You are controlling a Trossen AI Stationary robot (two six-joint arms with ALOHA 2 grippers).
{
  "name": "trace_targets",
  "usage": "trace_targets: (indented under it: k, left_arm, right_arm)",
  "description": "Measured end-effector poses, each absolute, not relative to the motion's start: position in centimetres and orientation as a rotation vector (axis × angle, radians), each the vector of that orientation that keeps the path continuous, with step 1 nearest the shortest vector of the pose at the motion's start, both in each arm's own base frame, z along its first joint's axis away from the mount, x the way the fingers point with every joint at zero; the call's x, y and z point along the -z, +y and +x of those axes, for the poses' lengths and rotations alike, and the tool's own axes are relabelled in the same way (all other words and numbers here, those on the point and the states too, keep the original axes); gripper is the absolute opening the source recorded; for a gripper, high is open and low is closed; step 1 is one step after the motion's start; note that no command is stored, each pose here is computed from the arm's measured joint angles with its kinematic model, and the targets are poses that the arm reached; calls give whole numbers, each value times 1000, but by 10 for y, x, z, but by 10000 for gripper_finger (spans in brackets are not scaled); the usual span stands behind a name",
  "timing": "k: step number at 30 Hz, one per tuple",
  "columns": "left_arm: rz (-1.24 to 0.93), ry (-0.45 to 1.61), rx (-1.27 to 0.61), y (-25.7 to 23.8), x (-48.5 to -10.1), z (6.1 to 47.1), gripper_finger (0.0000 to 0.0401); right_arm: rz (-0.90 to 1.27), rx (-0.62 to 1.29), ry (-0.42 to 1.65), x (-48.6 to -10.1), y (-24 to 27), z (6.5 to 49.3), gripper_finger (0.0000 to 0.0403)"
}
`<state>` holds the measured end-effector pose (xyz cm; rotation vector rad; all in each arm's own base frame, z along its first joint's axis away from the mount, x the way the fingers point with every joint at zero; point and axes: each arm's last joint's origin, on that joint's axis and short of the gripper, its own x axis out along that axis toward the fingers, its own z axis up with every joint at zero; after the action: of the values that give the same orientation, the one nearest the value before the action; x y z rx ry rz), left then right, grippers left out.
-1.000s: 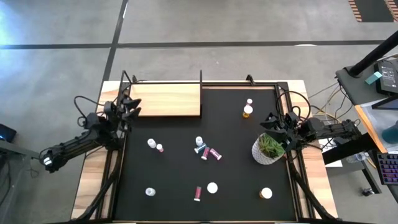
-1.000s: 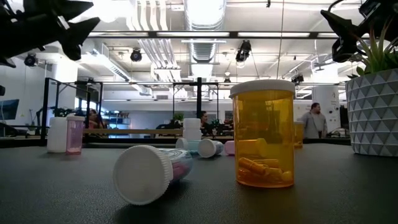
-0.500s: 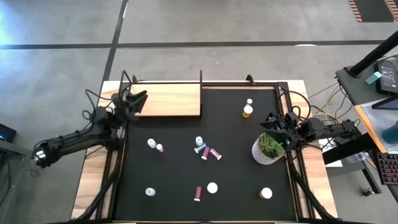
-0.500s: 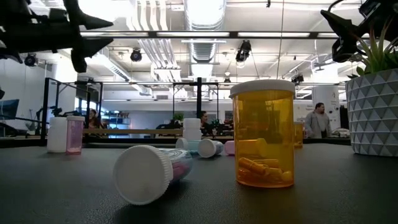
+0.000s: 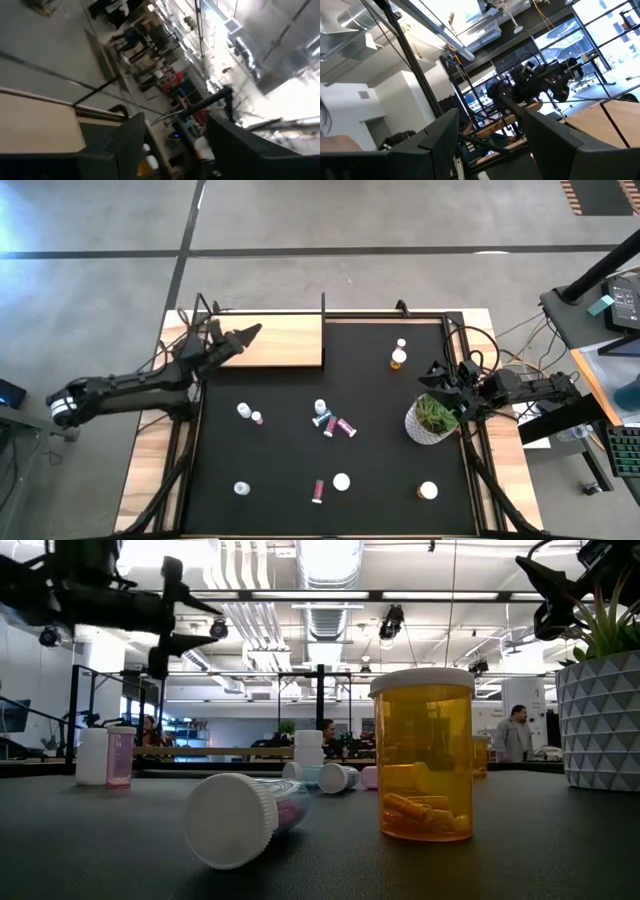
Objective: Pick and place medicine bottles onto shelf by color
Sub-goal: Put the top left white pill bottle into the shelf
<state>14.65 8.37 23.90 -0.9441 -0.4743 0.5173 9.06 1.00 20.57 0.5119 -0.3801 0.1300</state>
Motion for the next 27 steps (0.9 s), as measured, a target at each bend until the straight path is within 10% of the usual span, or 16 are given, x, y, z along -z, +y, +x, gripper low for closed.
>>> trace_targets:
  k: [27]
  left_arm:
    - [-1495, 64, -794, 89, -260, 207, 196]
  right_arm:
    - [512, -130, -379, -206, 10, 91, 212]
